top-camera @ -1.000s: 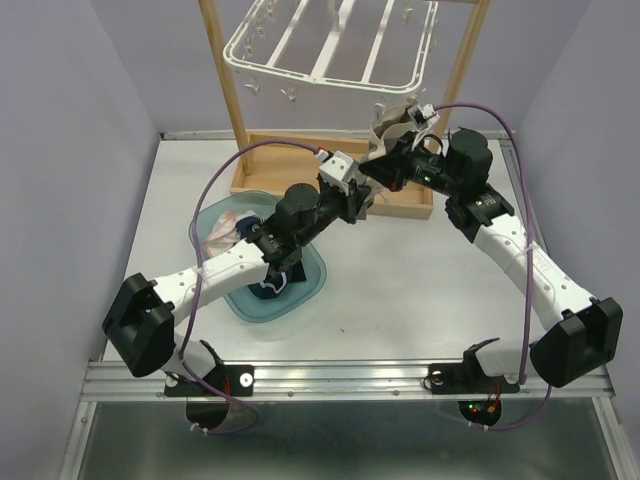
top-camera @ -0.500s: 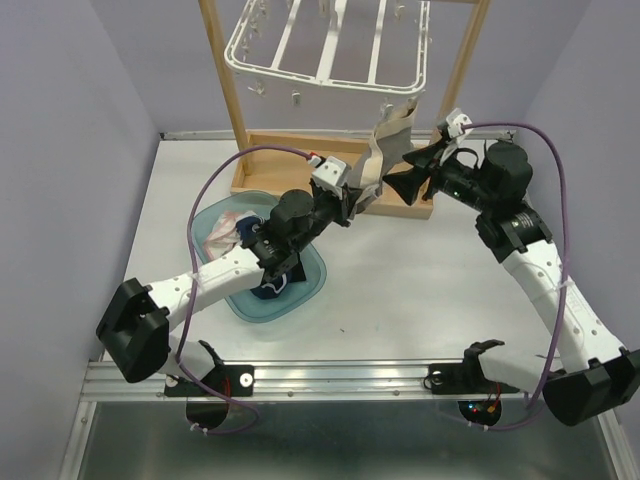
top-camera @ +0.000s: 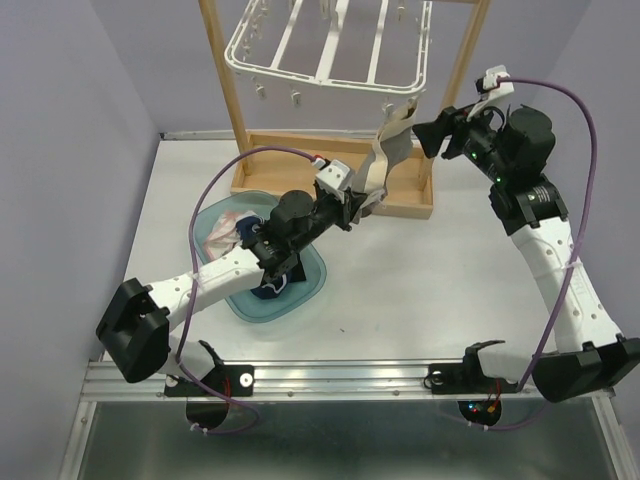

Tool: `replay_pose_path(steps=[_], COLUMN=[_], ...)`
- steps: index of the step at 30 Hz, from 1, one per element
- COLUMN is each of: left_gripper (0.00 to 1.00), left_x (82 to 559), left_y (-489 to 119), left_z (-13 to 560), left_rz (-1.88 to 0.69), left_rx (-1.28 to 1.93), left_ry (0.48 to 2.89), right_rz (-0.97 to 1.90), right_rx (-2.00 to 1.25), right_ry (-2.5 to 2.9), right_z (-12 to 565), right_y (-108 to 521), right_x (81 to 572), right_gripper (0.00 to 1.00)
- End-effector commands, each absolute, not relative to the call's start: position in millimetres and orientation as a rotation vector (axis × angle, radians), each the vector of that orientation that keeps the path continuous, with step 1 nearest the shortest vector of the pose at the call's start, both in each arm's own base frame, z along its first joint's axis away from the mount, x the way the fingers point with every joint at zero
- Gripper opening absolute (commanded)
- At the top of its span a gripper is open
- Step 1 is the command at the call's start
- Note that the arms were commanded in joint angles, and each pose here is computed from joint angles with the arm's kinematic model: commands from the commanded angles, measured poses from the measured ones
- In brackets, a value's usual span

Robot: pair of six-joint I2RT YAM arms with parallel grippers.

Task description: Remove the underwear clipped to the hanger

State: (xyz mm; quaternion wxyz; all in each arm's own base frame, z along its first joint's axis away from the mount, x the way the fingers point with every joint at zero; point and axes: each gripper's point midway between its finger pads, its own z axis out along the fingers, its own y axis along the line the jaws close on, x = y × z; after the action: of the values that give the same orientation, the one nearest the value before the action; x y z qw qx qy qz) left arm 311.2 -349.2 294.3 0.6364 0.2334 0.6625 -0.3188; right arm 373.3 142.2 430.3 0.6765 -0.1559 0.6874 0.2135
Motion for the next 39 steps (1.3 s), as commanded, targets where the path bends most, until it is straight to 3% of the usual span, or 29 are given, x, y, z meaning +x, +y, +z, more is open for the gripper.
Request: replay_pose_path(steps=[1,9,20,39], left_gripper=[0.0,0.0,0.0,0.0], left_x=[299.6,290.1,285.8,283.9], left_y=[-349.1,-380.4,-427.8,-468.7], left_z=[334.0,327.9,300.6,297.6], left_rz=[-0.789,-0.883,-0.959,-0.983], left_rx=[0.548,0.693,0.877,0.934], left_ry=[1.379,1.337,1.319,1.316], right_rz=[0.53,0.56,0.501,0.536], right_rx=[-0.247,-0.175,-0.099,-0.15], right_ry=[1.411,1.404,1.411,1.465], right_z=[496.6,502.6,497.5,474.0], right_y=[140.0,142.9,128.2,140.3], right_x=[376.7,403.7,405.8,412.7], right_gripper=[0.67,0.66,0.66,0.64])
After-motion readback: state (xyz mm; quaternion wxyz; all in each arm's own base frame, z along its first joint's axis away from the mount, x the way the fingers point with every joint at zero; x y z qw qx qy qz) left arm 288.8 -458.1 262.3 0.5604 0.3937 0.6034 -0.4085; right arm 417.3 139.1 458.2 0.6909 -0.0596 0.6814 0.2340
